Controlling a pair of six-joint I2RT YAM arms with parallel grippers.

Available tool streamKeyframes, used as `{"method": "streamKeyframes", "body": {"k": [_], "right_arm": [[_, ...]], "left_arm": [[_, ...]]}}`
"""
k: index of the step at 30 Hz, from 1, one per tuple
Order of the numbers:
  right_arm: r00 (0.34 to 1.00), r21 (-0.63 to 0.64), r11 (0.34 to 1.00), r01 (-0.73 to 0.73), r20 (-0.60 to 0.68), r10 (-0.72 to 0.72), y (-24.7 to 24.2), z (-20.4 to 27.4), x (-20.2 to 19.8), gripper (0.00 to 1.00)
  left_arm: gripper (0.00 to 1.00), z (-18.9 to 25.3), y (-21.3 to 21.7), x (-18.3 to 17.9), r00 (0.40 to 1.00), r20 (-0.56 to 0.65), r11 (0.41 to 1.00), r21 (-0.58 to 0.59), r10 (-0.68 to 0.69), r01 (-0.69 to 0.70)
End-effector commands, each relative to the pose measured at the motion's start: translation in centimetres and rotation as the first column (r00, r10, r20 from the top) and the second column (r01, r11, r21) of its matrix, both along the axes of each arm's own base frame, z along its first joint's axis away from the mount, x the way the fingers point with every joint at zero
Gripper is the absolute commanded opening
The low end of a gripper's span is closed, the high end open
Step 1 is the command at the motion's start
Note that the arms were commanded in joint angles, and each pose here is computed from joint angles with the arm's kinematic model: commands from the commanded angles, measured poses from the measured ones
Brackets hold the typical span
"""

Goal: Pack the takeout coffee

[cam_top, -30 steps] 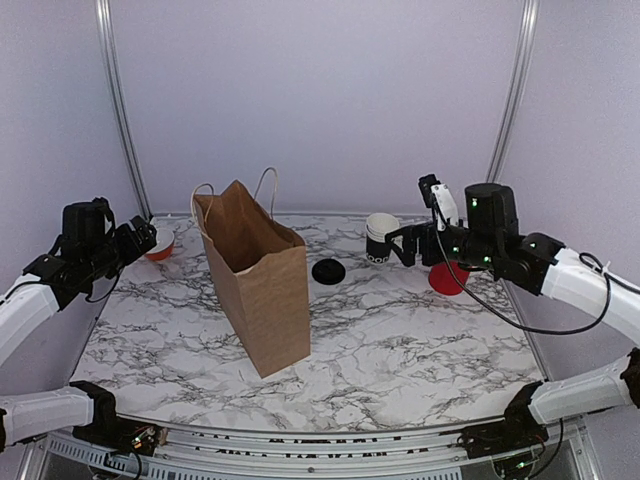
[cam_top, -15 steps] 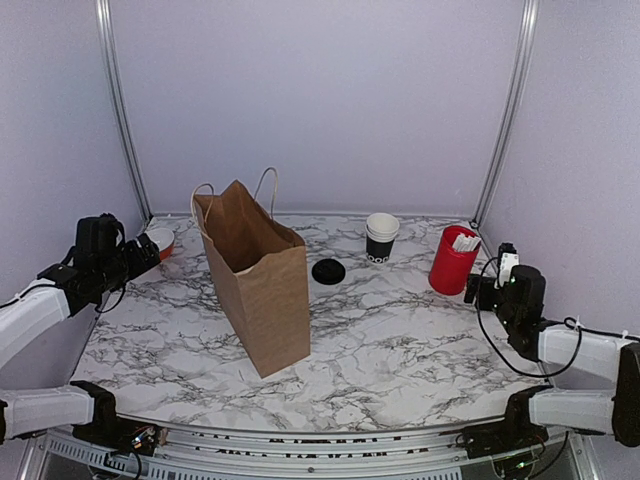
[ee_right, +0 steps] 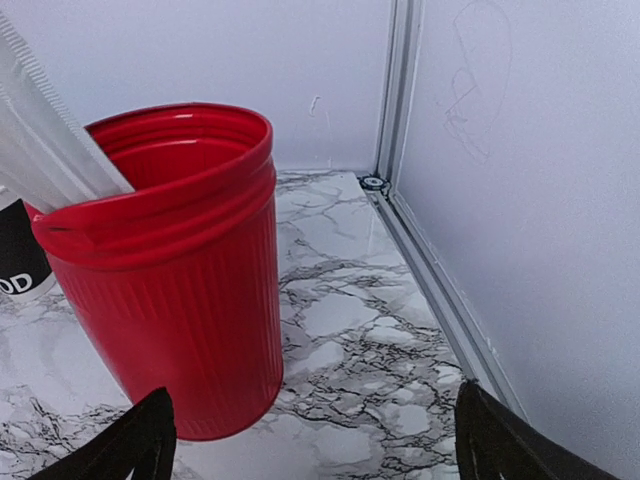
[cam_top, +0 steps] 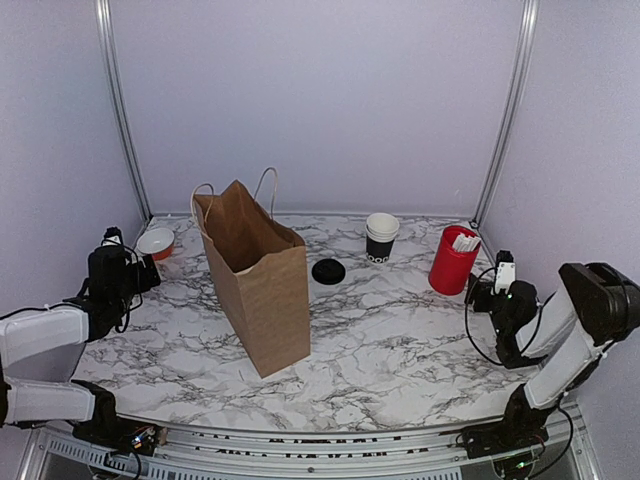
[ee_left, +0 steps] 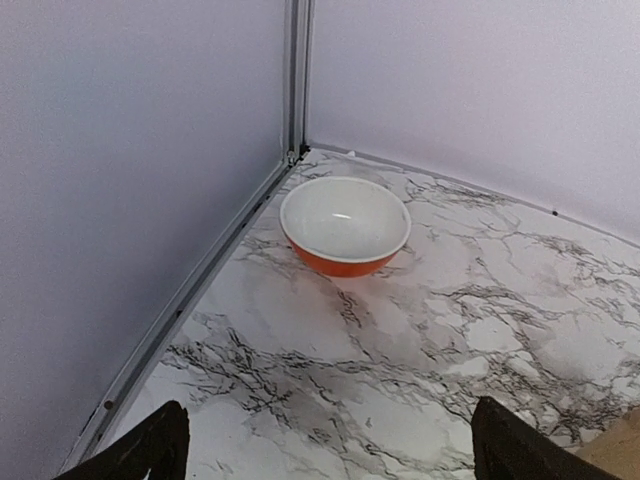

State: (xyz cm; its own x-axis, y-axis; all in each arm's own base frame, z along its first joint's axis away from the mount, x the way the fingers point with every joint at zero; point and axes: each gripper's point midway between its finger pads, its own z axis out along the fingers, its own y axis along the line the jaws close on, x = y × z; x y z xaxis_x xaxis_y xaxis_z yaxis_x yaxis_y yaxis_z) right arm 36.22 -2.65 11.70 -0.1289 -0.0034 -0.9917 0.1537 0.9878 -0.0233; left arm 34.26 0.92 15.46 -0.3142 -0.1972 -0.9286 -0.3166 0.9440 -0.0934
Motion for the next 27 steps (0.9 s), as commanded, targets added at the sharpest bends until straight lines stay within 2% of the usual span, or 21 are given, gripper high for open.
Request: {"method": "streamKeyframes", "body": {"k": [1,2,4,5,8,10,12,14,15,27], "right_arm": [[0.988,-0.058,0.998,-0.036,0.151,0.044,0.6,3.5,0.1,0.97],[0.983,-0.064,0.998,-0.016,0.184,0.027,0.5,3.9,0.1,0.99],[0.993,-0.033,0.999,0.034,0.110,-0.030,-0.3,2.7,0.5,1.00],[0.988,-0.025,0.996,0.081,0.132,-0.077,-1.0,3.3,0.9,1.00],[0.992,-0.058,0.996,0.074,0.108,-0.067,-0.3,2.9,1.2,1.00],[0.992,-0.058,0.996,0.069,0.114,-0.062,-0.3,3.0,1.1,1.00],[0.991,-0.061,0.995,0.074,0.120,-0.067,-0.3,3.1,1.1,1.00],[0.991,-0.058,0.996,0.075,0.113,-0.068,-0.3,3.0,1.2,1.00],[0.991,-0.059,0.995,0.074,0.113,-0.067,-0.3,2.9,1.2,1.00],[0.991,-0.059,0.996,0.072,0.113,-0.065,-0.3,3.0,1.2,1.00]], "left_arm": [[0.99,0.4,2.4,-0.2,0.991,0.112,0.986,0.141,0.076,-0.091],[0.99,0.1,2.7,-0.3,0.988,0.123,0.982,0.155,0.088,-0.107],[0.99,-0.8,4.1,-0.9,0.978,0.143,0.971,0.161,0.153,-0.175],[0.99,-1.1,4.3,-1.0,0.975,0.158,0.972,0.153,0.156,-0.180],[0.99,-0.2,3.4,0.3,0.967,0.244,0.985,0.136,0.070,-0.106],[0.99,-0.6,2.5,1.9,0.977,0.214,0.982,0.181,0.010,-0.050],[0.99,-1.1,2.6,2.3,0.970,0.243,0.978,0.198,0.012,-0.061],[0.99,-2.8,3.0,2.7,0.983,0.184,0.990,0.142,-0.007,-0.019],[0.99,-2.1,3.2,2.9,0.972,0.232,0.990,0.140,-0.020,-0.013],[0.99,-2.5,3.4,2.6,0.975,0.221,0.990,0.136,-0.006,-0.025]]}}
